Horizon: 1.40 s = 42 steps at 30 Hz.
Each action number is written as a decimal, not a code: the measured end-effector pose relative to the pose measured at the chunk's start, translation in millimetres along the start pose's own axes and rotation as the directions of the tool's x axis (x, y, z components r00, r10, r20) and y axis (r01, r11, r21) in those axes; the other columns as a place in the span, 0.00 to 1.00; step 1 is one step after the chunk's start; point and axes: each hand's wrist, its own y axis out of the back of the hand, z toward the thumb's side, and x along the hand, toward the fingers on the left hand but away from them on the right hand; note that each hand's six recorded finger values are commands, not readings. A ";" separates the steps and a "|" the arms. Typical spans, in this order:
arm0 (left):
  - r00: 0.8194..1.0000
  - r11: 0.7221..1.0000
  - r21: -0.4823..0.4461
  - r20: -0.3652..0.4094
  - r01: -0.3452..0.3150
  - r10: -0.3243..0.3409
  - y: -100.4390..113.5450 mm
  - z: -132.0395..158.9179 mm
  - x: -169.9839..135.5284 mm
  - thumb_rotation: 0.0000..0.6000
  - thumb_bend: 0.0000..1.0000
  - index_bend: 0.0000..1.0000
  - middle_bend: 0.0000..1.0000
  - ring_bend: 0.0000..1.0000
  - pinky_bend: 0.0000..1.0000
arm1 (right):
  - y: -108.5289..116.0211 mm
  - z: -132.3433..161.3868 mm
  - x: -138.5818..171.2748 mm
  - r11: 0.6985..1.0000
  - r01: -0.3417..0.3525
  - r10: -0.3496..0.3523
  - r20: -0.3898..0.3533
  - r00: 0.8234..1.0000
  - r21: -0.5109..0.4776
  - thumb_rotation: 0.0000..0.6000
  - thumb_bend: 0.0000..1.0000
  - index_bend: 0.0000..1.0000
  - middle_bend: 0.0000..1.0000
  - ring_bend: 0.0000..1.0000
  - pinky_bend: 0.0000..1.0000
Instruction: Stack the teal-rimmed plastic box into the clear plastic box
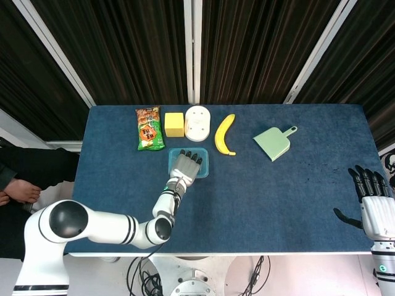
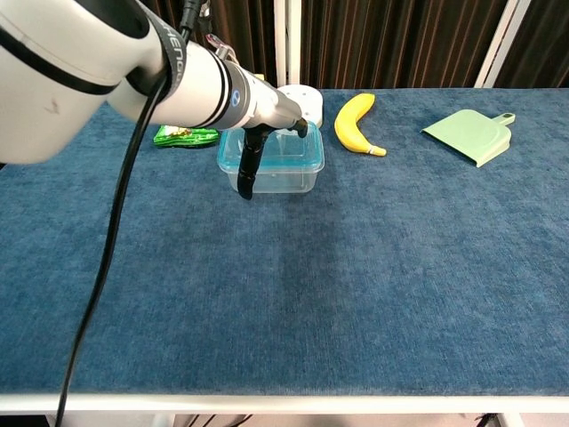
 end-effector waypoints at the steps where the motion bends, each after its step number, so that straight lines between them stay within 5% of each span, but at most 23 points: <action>1: 1.000 1.000 0.001 0.002 -0.001 0.001 0.1 1.2 0.0 1.00 0.02 0.04 0.03 0.01 0.10 | 0.1 -0.1 0.1 1.000 0.000 0.000 0.001 1.000 0.000 1.00 0.08 0.00 0.03 0.00 0.00; 23: 1.000 1.000 -0.004 0.010 0.016 -0.016 -4.7 9.4 4.6 1.00 0.02 0.04 0.03 0.01 0.11 | 1.2 -0.5 1.2 1.000 0.000 0.000 0.006 1.000 0.004 1.00 0.08 0.00 0.03 0.00 0.00; 34: 0.997 0.995 -0.083 0.042 -0.056 0.059 6.6 -8.9 -18.6 1.00 0.02 0.04 0.03 0.01 0.11 | 3.6 4.9 -1.4 1.000 0.007 -0.007 -0.014 1.000 0.007 1.00 0.08 0.00 0.03 0.00 0.00; 42: 0.997 0.995 -0.079 0.044 -0.063 0.066 -23.2 -34.6 -41.1 1.00 0.02 0.09 0.05 0.01 0.11 | -0.1 8.6 -4.7 1.000 -0.002 0.002 -0.026 1.000 0.004 1.00 0.08 0.00 0.03 0.00 0.00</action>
